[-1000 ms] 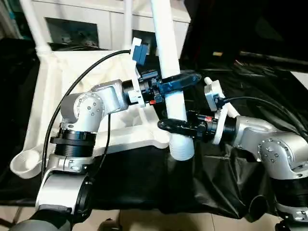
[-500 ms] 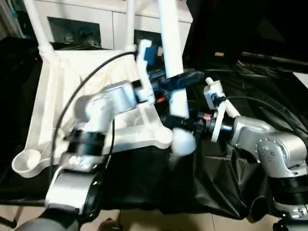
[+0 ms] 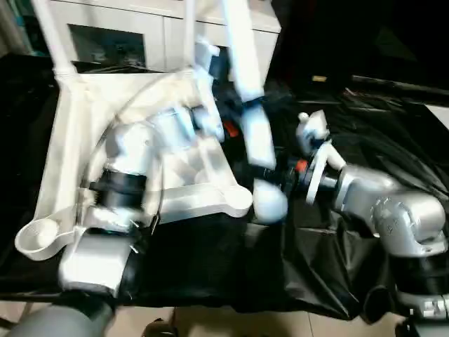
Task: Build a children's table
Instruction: Pick table leg
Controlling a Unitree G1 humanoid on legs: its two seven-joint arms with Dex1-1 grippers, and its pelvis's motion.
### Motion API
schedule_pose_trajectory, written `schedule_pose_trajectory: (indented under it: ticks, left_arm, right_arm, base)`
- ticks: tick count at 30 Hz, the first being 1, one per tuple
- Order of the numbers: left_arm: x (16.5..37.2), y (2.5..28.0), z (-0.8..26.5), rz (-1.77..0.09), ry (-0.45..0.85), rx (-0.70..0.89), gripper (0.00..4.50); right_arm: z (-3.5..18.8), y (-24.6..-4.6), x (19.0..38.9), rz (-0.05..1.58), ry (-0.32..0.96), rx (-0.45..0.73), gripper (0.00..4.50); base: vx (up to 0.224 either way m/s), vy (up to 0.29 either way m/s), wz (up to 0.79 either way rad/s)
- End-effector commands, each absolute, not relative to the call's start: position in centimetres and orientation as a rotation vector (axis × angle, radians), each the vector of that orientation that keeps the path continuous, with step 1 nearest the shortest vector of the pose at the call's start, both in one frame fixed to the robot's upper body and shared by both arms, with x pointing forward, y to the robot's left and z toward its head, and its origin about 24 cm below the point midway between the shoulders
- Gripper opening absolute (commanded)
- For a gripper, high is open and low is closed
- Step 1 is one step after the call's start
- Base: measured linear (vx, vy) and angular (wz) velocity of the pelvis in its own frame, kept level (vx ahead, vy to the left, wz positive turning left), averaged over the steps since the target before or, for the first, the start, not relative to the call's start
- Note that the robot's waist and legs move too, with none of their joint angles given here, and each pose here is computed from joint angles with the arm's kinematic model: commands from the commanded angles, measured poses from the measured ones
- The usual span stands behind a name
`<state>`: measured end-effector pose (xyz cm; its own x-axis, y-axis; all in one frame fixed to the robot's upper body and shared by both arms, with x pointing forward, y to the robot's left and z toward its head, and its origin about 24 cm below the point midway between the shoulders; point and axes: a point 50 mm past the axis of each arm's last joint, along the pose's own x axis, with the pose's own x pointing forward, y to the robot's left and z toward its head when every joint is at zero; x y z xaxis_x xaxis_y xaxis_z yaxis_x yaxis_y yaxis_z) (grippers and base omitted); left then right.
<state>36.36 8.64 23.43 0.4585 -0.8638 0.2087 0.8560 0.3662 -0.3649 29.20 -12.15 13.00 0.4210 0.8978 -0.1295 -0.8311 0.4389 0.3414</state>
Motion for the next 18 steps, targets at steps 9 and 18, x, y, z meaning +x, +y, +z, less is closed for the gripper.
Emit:
schedule_pose_trajectory:
  ticks: [9, 18]
  left_arm:
    - [36.7, 8.38, 24.03, -1.1, 0.001, -0.458, 2.63]
    - [36.15, 7.87, 23.55, -1.17, 0.028, -0.466, 1.95]
  right_arm:
    - [13.5, -12.37, 29.36, 1.087, 0.296, 0.209, 1.85]
    - [13.71, -12.36, 29.56, 1.077, 0.273, 0.183, 1.85]
  base:
    - [0.0, 0.0, 0.0]
    - [0.0, 0.0, 0.0]
